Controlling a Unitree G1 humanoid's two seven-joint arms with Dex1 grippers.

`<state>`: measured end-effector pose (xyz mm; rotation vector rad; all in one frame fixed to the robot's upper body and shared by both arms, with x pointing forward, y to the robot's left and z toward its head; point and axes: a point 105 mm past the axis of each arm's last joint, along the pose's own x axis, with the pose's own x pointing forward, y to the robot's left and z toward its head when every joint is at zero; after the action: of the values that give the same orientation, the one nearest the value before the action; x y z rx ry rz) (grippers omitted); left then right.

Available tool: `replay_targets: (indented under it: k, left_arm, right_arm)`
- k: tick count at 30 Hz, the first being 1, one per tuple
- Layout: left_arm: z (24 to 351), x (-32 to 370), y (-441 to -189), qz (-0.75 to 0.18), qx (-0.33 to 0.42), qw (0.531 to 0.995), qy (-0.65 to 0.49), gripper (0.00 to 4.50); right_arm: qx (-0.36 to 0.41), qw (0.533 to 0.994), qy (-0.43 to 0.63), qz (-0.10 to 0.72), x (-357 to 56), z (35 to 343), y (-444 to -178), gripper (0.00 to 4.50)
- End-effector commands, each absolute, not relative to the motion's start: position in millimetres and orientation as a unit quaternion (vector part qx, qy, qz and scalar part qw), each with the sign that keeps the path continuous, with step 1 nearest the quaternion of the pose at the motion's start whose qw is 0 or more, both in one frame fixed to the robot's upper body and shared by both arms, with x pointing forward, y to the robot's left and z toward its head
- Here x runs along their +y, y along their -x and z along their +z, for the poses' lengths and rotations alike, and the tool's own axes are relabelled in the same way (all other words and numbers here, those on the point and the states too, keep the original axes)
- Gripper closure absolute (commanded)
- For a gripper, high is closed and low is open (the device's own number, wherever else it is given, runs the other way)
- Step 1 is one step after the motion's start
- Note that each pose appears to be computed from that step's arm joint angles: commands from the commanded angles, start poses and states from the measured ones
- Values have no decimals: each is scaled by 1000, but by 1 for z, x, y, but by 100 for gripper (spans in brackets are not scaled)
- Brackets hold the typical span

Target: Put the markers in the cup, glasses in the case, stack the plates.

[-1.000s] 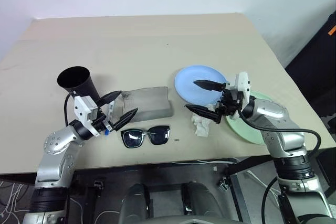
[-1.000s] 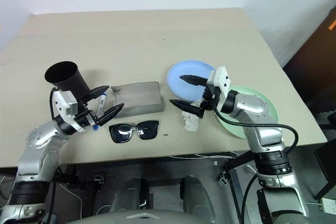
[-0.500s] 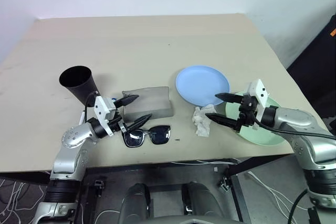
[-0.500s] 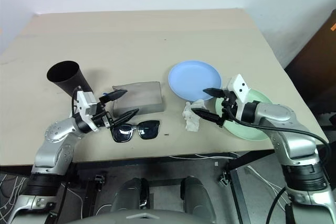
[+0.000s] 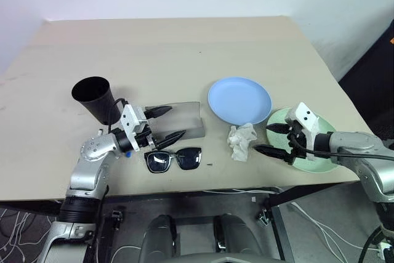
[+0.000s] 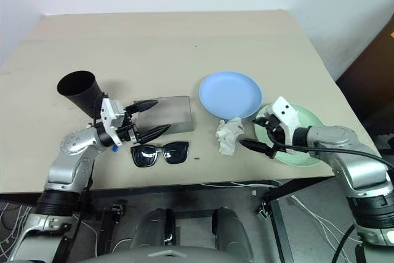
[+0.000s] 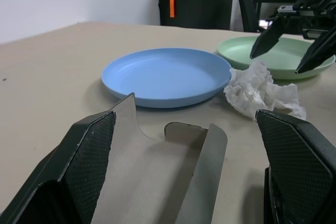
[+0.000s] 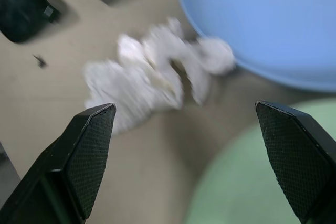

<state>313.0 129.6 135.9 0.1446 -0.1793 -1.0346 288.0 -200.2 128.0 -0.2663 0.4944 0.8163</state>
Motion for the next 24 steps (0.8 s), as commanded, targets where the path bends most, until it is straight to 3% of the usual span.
replay_targets:
  k: [1,7,8,11,21,24]
  left_arm:
    - [140,121,-314,-508,-99,853,-75,3]
    - [132,114,-314,-525,-82,844,-73,3]
    - [131,114,-313,-528,-80,842,-74,1]
    - [133,112,-315,-527,-86,843,-70,0]
    - [129,108,-314,-545,-78,831,-74,0]
    - [127,110,-315,-548,-74,830,-76,0]
  right_arm:
    - [240,883,140,377,-205,136,-284,0]
    - [281,875,157,363,-211,121,-278,0]
    - [281,875,162,359,-212,120,-279,19]
    - [271,877,178,354,-213,122,-281,96]
    - [263,875,234,332,-219,132,-278,443]
    - [267,869,265,322,-222,141,-275,447]
